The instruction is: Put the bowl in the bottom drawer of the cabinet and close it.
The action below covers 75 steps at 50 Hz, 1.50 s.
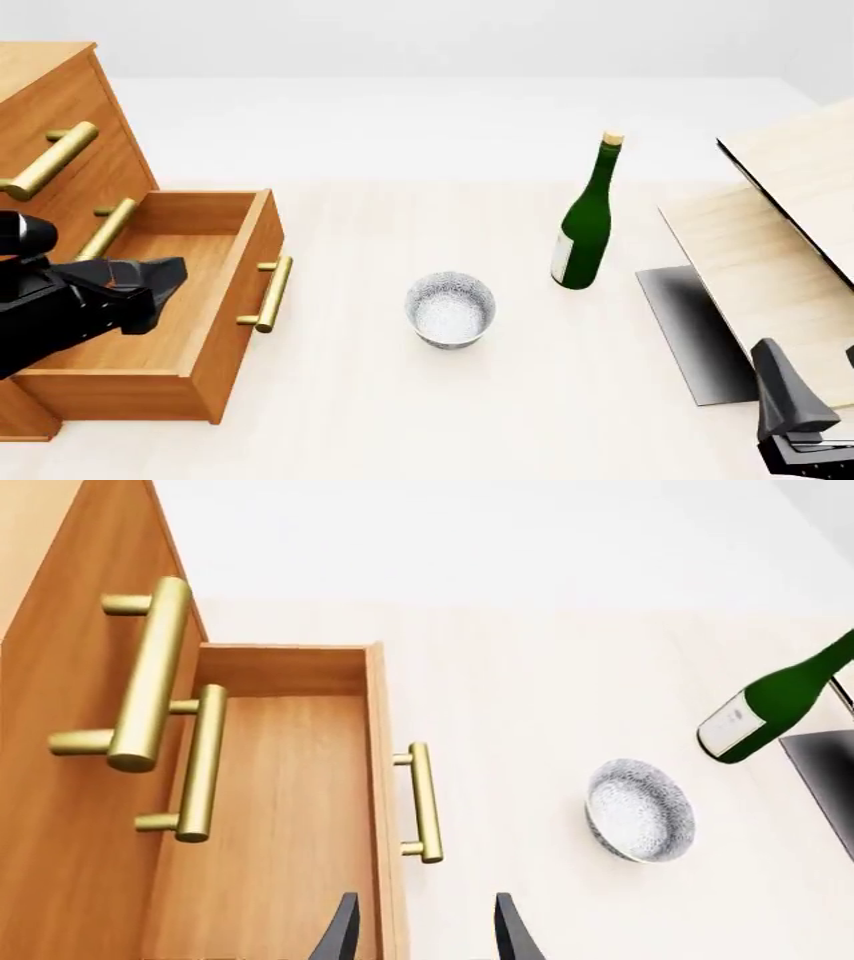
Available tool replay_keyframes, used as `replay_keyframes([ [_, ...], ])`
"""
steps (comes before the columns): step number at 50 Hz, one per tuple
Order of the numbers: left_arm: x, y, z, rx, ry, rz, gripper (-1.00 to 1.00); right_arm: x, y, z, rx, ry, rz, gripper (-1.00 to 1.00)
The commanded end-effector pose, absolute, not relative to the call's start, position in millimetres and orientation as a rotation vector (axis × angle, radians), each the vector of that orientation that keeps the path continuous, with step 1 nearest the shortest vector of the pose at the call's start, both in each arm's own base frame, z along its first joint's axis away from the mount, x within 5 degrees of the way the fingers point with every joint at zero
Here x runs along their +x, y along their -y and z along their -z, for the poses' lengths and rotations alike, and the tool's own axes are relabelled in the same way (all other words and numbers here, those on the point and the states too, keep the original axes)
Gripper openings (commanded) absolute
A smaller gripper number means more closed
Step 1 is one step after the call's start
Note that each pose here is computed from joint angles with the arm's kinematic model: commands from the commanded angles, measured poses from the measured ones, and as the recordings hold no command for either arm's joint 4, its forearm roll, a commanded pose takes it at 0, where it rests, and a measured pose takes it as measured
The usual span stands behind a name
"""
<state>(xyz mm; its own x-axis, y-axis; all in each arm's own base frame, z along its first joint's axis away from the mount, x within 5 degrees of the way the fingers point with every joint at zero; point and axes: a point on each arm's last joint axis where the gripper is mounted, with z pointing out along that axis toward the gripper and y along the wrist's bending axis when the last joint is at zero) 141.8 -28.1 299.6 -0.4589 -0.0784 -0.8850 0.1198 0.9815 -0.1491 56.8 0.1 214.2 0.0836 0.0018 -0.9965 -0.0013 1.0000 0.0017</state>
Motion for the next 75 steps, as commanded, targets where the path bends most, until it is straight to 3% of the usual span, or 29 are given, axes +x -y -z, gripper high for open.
replay_keyframes([
  [1, 152.0, 28.4, -291.6, 0.006, -2.076, 0.223, 1.0, 56.8, -0.1, -214.2, 0.0, -1.487, -0.002, 1.0],
  [75, 186.4, 37.4, -220.4, 0.015, -2.265, 0.204, 1.0, 56.8, -0.1, -214.2, 0.0, -1.487, -0.002, 1.0],
])
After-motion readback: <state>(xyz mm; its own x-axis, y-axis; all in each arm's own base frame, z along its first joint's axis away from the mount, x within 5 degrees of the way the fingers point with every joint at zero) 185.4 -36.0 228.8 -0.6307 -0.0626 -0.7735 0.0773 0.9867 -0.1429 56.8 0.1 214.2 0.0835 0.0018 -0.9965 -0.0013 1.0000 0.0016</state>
